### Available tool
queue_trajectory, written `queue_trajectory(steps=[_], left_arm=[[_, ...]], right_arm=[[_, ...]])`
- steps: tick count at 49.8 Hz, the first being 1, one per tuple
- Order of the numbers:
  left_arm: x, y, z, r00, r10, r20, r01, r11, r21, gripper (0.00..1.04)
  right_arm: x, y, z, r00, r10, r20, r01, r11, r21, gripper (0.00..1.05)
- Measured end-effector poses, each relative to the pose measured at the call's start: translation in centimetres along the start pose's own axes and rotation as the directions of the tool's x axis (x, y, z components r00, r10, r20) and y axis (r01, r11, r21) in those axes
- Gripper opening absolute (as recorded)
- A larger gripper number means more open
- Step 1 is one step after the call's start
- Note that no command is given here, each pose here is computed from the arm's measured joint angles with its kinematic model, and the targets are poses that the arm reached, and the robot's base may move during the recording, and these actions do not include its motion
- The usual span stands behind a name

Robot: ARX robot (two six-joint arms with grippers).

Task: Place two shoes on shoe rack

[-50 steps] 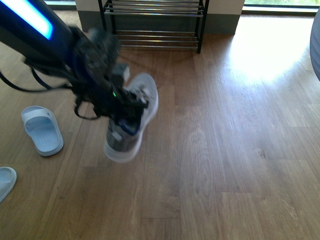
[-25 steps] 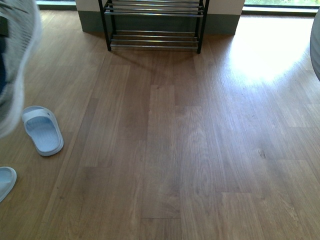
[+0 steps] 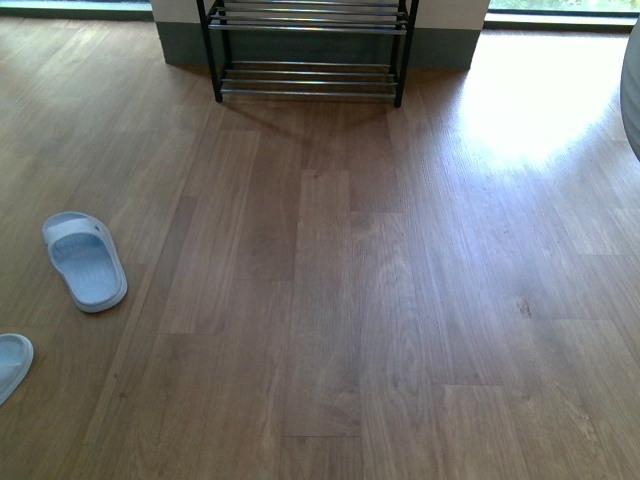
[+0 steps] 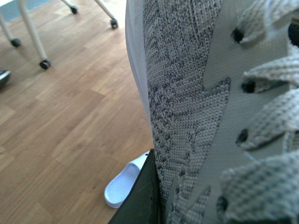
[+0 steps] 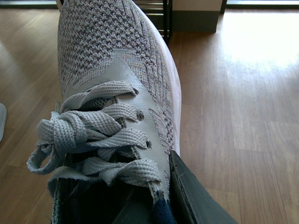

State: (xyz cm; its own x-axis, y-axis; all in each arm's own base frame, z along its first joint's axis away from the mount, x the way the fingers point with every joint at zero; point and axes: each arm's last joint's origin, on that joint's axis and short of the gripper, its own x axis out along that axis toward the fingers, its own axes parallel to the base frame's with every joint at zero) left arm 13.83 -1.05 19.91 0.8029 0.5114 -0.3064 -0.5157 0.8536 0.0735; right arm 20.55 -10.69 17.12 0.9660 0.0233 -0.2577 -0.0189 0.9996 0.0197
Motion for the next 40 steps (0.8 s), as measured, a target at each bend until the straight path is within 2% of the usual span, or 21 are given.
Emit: queue_trajectory(steps=[6,14,40], left_arm=[[-1.7,1.4,-1.6,0.995,0.082,0.061,-0.08,0.996,-0.025,0.05],[-2.6,1.8,-3.1,0.992,0.064,0.112,-0.052,0.993,-0.108,0.05],[-2.6,1.8,-3.3,0.992,0.062,0.111,-0.045,0.988,-0.15,0.05]], right_arm=[[0.0,0.0,0.0,1.0,0.0,0.0,0.0,1.0,0.0,0.02],[0.0,0.0,0.0,1.0,0.0,0.0,0.0,1.0,0.0,0.01],[0.0,0.0,0.0,1.0,0.0,0.0,0.0,1.0,0.0,0.01]])
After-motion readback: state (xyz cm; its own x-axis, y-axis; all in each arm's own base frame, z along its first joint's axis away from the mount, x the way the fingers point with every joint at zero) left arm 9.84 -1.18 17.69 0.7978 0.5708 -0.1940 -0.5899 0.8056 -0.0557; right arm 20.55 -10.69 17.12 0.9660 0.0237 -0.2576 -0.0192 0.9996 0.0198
